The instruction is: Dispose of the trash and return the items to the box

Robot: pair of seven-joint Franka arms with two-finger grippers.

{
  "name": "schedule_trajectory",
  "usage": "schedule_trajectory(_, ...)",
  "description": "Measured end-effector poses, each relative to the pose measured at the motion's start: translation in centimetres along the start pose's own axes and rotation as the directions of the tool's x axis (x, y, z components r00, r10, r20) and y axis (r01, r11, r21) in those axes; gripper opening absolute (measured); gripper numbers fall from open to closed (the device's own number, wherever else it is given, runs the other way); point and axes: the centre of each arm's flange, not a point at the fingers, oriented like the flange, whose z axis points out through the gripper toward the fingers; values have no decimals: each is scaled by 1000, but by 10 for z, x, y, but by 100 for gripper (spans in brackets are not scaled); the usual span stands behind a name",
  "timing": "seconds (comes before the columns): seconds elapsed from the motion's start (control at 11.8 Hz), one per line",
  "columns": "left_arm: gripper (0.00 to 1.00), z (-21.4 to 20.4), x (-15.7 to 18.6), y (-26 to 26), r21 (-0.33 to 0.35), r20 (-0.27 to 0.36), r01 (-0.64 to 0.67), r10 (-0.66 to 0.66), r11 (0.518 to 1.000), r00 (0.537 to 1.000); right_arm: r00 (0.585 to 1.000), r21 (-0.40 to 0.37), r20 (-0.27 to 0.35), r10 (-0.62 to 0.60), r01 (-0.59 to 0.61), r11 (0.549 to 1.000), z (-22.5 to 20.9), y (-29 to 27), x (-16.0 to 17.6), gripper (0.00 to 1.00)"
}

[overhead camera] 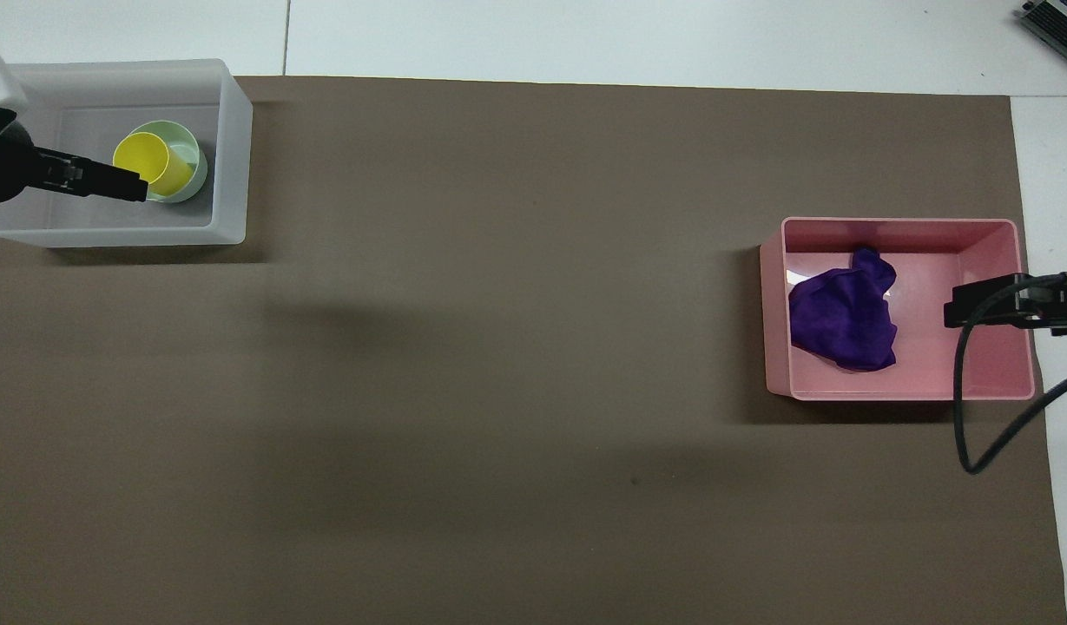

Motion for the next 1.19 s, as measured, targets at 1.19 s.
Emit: schedule_trajectory(1.19,100,-38,-20,16,-21,96,20,-18,1000,995,1000,0,0,0,0,1000,0,0,0,100)
